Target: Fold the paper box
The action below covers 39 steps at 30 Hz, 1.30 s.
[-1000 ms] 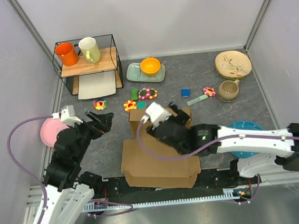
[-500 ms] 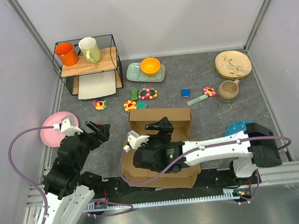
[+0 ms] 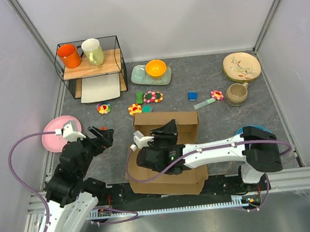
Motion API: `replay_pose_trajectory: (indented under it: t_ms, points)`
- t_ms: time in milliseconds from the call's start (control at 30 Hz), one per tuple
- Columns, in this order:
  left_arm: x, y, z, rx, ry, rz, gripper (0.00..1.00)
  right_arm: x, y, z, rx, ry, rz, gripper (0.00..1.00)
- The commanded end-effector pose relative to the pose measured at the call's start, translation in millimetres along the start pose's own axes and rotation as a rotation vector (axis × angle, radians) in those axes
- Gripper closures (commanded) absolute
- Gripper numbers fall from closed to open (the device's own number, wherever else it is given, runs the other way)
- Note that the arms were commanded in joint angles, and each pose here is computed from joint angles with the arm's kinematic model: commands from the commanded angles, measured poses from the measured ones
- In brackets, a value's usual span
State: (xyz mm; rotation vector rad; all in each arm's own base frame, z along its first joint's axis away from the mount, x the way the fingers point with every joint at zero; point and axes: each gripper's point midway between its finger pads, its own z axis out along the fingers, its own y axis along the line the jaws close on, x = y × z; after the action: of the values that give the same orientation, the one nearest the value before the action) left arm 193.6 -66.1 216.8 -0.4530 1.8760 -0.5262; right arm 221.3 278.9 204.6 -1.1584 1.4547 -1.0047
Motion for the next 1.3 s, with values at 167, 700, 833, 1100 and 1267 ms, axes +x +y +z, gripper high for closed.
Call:
replay_pose_trajectory:
  t_ms: [167,700,833,1100,1267]
  points:
    - [-7,-5,3,-0.001,-0.022,-0.023,0.05,7,-12,17,0.083,0.084,0.003,0.83]
    - [-107,-79,-9,0.132,-0.215,-0.007,0.07,75,-119,50,-0.133,0.205,0.765,1.00]
    - [-123,-95,-14,0.175,-0.242,0.005,0.07,115,-110,70,-0.283,0.303,1.027,1.00]
    - [-104,-90,-8,0.184,-0.191,-0.003,0.08,139,-71,78,-0.525,0.373,1.292,1.00]
    - [-88,-83,-2,0.180,-0.156,-0.004,0.09,150,-78,82,-0.433,0.372,1.281,0.83]
